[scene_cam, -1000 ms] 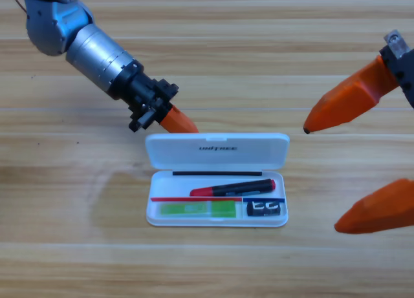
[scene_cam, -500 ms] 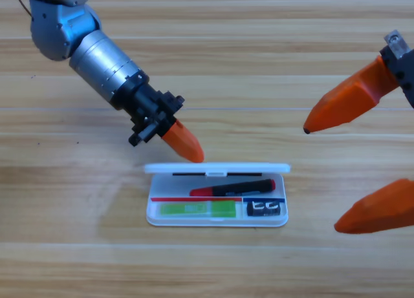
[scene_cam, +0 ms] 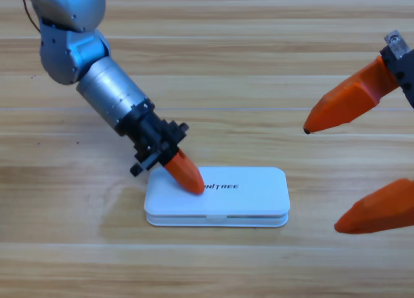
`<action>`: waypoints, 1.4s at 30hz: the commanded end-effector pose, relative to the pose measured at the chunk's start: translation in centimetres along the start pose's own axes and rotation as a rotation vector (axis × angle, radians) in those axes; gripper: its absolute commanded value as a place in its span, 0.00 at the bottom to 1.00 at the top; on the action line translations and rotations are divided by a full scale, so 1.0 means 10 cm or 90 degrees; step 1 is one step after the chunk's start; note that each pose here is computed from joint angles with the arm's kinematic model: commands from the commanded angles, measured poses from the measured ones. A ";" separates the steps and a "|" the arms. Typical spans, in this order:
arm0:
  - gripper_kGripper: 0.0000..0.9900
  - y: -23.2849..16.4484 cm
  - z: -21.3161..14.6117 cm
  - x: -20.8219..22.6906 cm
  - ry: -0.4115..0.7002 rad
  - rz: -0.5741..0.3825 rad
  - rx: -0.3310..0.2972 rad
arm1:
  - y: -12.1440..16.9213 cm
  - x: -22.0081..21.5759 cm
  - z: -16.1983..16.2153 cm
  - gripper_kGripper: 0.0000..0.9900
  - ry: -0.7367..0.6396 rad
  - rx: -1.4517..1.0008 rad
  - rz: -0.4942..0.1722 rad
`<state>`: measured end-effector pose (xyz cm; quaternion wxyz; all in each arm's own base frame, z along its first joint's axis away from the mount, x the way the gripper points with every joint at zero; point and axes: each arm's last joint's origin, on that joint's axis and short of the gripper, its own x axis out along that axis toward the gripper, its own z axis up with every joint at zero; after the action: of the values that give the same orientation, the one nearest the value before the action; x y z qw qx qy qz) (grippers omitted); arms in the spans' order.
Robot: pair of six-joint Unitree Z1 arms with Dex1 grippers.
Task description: Clean up eraser and pencils
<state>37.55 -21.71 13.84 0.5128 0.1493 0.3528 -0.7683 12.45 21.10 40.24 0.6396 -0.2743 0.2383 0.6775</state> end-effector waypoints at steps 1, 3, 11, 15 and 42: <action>0.00 -0.08 -0.04 0.23 0.027 -0.020 0.008 | -0.10 0.10 -0.05 0.93 0.009 0.021 0.007; 0.00 -0.09 -0.06 0.26 0.028 -0.021 0.009 | -0.09 0.10 -0.05 0.93 0.009 0.021 0.007; 0.00 -0.13 0.00 0.23 0.039 -0.004 0.010 | -0.10 0.10 -0.05 0.93 0.010 0.021 0.008; 0.34 -0.44 0.38 -0.14 0.039 0.044 0.028 | -0.10 0.11 -0.05 0.93 0.009 0.021 0.010; 1.00 -3.22 0.78 -0.63 -0.022 0.185 0.181 | -0.12 0.13 -0.04 0.93 0.012 0.025 0.011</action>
<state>13.21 -15.54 36.29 0.6062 0.2545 0.1958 -0.7276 12.50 21.22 40.15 0.6375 -0.2729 0.2401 0.6793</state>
